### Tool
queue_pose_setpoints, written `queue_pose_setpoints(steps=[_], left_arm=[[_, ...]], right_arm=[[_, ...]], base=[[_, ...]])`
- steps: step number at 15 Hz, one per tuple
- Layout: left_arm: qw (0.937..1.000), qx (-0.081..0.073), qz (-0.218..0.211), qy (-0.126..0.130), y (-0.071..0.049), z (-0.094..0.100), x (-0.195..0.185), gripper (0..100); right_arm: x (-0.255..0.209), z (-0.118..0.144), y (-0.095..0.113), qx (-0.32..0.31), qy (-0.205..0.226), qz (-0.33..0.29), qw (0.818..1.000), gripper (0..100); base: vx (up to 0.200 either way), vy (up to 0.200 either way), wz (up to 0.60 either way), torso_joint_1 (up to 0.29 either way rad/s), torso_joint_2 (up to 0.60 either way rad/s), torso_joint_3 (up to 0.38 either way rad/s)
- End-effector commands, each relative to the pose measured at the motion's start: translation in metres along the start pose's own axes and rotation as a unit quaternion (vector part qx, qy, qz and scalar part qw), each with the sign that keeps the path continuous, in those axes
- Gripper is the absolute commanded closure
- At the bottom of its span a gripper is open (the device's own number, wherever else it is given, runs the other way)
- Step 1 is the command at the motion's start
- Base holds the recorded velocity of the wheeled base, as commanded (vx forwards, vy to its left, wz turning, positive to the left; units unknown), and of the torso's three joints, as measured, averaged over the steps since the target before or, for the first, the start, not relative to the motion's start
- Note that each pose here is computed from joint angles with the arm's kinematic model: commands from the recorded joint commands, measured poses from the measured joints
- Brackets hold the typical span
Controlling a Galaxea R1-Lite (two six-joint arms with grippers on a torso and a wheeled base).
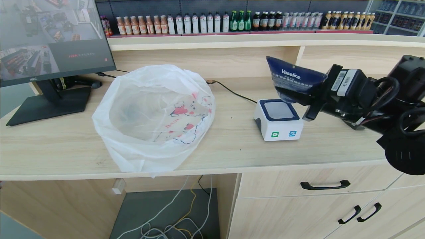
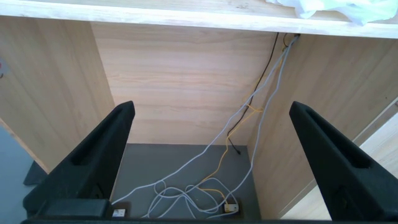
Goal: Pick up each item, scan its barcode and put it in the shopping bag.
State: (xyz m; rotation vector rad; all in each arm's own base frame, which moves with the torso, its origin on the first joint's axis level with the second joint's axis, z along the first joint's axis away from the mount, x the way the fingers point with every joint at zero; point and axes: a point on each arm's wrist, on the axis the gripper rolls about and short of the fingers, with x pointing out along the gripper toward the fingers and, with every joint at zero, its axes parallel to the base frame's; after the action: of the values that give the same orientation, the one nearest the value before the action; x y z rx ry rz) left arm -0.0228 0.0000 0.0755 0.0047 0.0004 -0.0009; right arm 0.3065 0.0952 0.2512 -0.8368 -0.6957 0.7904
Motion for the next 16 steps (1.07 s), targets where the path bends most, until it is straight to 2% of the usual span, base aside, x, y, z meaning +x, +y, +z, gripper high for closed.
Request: queue_pose_setpoints(steps=[1, 3, 6, 9, 10, 12, 13, 16], left_arm=[[1.0, 0.0, 0.0, 0.0, 0.0, 0.0, 0.0, 0], [1.0, 0.001, 0.0, 0.0, 0.0, 0.0, 0.0, 0], [1.0, 0.0, 0.0, 0.0, 0.0, 0.0, 0.0, 0], [1.0, 0.001, 0.0, 0.0, 0.0, 0.0, 0.0, 0], [1.0, 0.002, 0.0, 0.0, 0.0, 0.0, 0.0, 0], [1.0, 0.001, 0.0, 0.0, 0.0, 0.0, 0.0, 0], [1.0, 0.001, 0.0, 0.0, 0.0, 0.0, 0.0, 0], [1.0, 0.001, 0.0, 0.0, 0.0, 0.0, 0.0, 0]], right_arm=[[0.004, 0.021, -0.005, 0.018, -0.021, -0.026, 0.999, 100], [0.006, 0.031, -0.003, 0.068, -0.032, -0.069, 0.995, 100], [0.013, 0.042, 0.008, 0.134, -0.039, -0.099, 0.985, 100], [0.015, 0.055, 0.017, 0.213, -0.06, -0.152, 0.963, 100], [0.013, 0.058, 0.019, 0.247, -0.059, -0.185, 0.949, 100], [0.01, 0.059, 0.016, 0.27, -0.055, -0.232, 0.933, 100], [0.01, 0.06, 0.017, 0.275, -0.054, -0.237, 0.93, 100], [0.005, 0.063, 0.026, 0.325, -0.022, -0.288, 0.901, 100]], base=[[0.0, 0.0, 0.0, 0.0, 0.0, 0.0], [0.0, 0.0, 0.0, 0.0, 0.0, 0.0], [0.0, 0.0, 0.0, 0.0, 0.0, 0.0], [0.0, 0.0, 0.0, 0.0, 0.0, 0.0], [0.0, 0.0, 0.0, 0.0, 0.0, 0.0], [0.0, 0.0, 0.0, 0.0, 0.0, 0.0], [0.0, 0.0, 0.0, 0.0, 0.0, 0.0], [0.0, 0.0, 0.0, 0.0, 0.0, 0.0]])
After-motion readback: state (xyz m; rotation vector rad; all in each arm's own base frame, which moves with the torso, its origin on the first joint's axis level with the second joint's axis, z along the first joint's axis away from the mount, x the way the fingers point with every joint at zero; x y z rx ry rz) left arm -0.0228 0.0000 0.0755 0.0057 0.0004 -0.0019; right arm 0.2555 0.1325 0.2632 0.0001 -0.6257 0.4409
